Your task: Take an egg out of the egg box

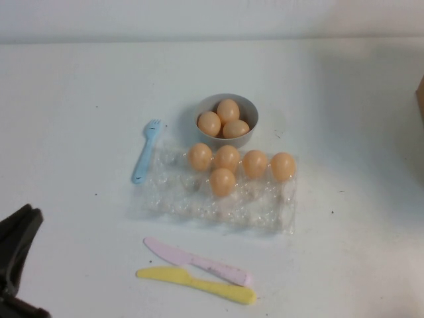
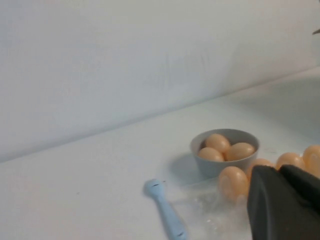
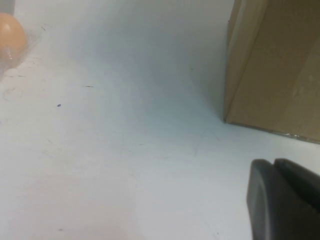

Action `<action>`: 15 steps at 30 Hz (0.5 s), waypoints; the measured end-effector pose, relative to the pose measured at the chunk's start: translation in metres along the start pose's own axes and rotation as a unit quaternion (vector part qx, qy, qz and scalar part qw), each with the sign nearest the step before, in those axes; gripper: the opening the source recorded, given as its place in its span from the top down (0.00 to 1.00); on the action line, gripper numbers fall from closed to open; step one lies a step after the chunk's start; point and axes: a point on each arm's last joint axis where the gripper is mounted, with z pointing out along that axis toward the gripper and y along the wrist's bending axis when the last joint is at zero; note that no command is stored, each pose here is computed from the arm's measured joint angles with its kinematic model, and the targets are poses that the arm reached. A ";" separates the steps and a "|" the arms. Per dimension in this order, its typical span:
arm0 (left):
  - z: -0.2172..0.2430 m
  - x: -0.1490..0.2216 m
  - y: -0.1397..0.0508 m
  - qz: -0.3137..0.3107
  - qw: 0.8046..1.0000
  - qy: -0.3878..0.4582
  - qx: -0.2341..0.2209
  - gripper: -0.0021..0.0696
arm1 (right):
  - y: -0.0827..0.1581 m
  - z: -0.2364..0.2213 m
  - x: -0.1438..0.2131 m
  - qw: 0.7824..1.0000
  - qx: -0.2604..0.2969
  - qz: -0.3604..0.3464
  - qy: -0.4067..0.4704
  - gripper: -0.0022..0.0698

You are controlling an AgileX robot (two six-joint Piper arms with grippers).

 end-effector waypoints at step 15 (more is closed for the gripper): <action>-0.042 0.060 0.017 0.010 0.980 0.006 -0.198 0.98 | 0.000 0.000 0.000 1.000 0.000 0.000 0.000 0.99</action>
